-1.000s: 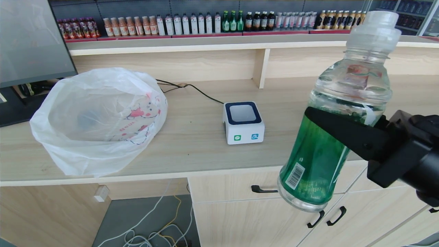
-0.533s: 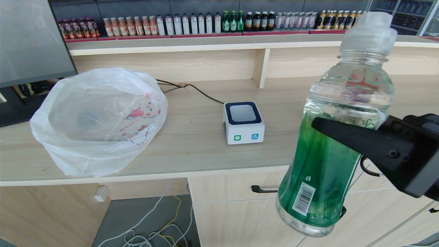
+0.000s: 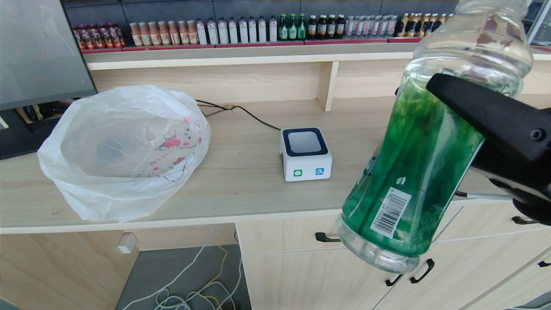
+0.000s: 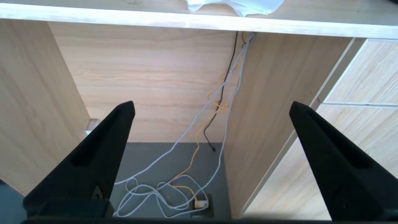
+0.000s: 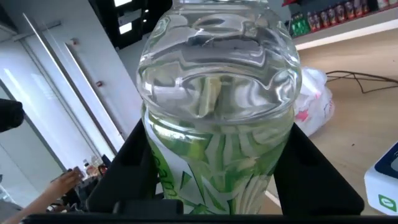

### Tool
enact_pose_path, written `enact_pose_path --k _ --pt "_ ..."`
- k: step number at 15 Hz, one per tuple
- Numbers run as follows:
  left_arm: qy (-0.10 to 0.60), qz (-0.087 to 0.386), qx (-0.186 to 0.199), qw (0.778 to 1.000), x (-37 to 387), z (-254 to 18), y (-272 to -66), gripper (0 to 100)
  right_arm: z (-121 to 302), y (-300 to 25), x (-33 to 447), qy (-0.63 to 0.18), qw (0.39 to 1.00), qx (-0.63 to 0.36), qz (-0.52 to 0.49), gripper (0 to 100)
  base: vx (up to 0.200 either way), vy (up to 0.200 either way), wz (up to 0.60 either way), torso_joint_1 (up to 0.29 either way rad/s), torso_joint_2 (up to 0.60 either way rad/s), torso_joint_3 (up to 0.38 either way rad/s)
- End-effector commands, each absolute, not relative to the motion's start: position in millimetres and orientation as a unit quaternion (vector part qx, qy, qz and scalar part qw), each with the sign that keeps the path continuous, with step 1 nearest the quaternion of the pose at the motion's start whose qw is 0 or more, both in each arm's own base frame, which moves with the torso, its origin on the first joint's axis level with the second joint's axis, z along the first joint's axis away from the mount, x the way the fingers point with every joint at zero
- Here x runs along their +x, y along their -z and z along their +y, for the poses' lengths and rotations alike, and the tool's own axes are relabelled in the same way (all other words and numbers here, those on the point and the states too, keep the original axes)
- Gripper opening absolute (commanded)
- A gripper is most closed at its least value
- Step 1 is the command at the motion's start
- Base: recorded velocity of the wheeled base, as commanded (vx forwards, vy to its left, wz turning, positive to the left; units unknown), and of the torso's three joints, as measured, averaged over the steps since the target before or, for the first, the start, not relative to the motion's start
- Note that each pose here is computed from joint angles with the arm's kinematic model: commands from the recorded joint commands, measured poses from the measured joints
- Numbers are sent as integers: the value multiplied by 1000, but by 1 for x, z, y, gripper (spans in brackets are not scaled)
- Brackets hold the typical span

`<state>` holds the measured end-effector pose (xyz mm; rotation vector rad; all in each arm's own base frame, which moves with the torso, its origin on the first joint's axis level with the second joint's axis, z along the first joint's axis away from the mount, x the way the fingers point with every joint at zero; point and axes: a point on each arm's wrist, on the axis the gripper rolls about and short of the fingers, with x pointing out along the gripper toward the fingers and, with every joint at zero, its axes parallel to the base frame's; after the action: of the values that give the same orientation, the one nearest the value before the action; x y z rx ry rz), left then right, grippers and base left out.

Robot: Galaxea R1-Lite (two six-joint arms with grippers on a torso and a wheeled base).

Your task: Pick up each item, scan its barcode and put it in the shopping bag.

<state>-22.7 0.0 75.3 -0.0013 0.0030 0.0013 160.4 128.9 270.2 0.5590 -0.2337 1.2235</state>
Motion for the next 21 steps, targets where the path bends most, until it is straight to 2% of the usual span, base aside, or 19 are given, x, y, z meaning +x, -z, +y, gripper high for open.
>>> enact_pose_path --k 1,6,21 --pt "-1 2 -1 1000 -23 0 -75 100 132 -255 165 -564 775 272 -82 0 0 0 0 0 0 0" --pt "-1 2 -1 1000 -23 0 -75 100 129 -258 163 -570 753 321 -74 0 0 0 0 0 0 0" --pt "-1 2 -1 1000 -23 0 -75 100 133 -254 170 -572 750 321 -84 0 0 0 0 0 0 0"
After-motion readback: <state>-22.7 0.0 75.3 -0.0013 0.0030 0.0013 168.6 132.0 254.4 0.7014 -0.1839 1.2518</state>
